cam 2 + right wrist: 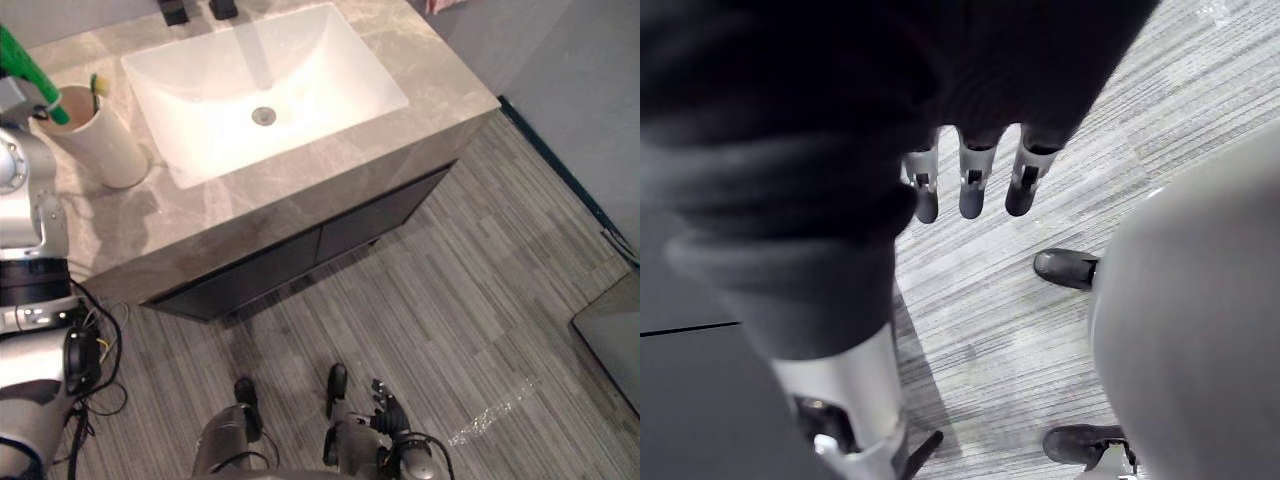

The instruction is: Organize washtable

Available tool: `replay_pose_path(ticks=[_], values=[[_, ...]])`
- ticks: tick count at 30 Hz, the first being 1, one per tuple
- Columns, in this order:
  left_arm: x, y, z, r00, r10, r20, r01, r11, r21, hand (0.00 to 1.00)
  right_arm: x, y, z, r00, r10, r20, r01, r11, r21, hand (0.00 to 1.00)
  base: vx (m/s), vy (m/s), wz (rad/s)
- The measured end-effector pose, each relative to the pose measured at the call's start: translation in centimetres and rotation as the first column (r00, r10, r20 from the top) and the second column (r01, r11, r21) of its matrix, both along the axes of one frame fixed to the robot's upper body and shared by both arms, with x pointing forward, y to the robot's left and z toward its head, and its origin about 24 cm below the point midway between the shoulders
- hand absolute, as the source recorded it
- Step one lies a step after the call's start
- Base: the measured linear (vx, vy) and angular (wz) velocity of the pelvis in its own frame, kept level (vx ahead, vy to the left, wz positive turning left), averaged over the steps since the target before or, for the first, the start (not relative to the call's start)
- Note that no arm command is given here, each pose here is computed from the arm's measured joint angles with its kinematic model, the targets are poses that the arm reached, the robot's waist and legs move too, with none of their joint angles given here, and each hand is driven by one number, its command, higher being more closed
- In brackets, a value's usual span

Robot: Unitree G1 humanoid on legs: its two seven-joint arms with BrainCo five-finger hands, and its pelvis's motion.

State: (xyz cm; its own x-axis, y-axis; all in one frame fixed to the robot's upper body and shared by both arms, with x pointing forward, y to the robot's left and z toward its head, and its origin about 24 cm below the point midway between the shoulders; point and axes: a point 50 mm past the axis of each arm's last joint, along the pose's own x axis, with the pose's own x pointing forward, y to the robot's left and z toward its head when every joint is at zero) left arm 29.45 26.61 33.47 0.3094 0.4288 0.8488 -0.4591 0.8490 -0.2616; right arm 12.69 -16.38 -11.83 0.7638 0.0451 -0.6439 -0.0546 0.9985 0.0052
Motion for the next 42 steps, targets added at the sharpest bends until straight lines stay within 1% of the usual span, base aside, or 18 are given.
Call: replay_pose_path(ticks=[3,7,16,21,24,27,33,39,42], values=[[0.4,-0.4,-0.6,1.000,-0.016,-0.021,0.016,1.000,-0.006,1.00,-0.1,0.0,-0.1,1.000,0.006,-0.005,-0.006,1.000,-0.007,0.00,0.00,0.000,0.00],[0.7,-1.0,-0.7,0.999,-0.037,-0.040,0.038,0.999,0.029,1.00,-0.3,-0.1,-0.3,1.000,0.007,-0.020,-0.007,1.000,-0.010,0.00,-0.01,0.015,0.03],[1.1,-0.8,-1.1,0.997,-0.032,-0.063,0.034,0.999,0.019,1.00,-0.7,0.3,-0.6,0.999,0.010,-0.039,-0.010,1.000,-0.003,0.00,0.01,0.028,0.01],[1.7,-1.8,-1.8,0.994,-0.067,-0.082,0.068,0.998,0.009,1.00,-1.3,0.6,-1.1,0.997,0.034,-0.074,-0.035,0.999,-0.016,0.00,0.00,0.025,0.13],[2.2,-2.6,-2.4,0.990,-0.088,-0.112,0.091,0.996,0.021,1.00,-1.8,0.7,-1.5,0.993,0.051,-0.102,-0.054,0.998,-0.030,0.00,0.01,0.013,0.16],[2.9,-2.5,-3.1,0.985,-0.085,-0.152,0.088,0.996,0.012,1.00,-2.3,0.6,-1.9,0.988,0.060,-0.140,-0.067,0.997,-0.042,0.00,0.03,0.016,0.16],[4.0,-2.6,-4.4,0.967,-0.078,-0.242,0.087,0.996,0.026,1.00,-2.4,0.6,-1.9,0.988,0.063,-0.140,-0.070,0.997,-0.041,0.00,0.01,0.022,0.12],[4.3,-3.9,-3.7,0.966,-0.104,-0.236,0.121,0.991,0.061,1.00,-2.3,0.9,-1.9,0.987,0.083,-0.135,-0.089,0.995,-0.035,0.00,0.02,0.006,0.09],[4.4,-5.0,-2.6,0.968,-0.128,-0.214,0.149,0.985,0.085,1.00,-2.3,0.9,-1.8,0.988,0.083,-0.132,-0.089,0.995,-0.034,0.00,0.00,0.000,0.00]])
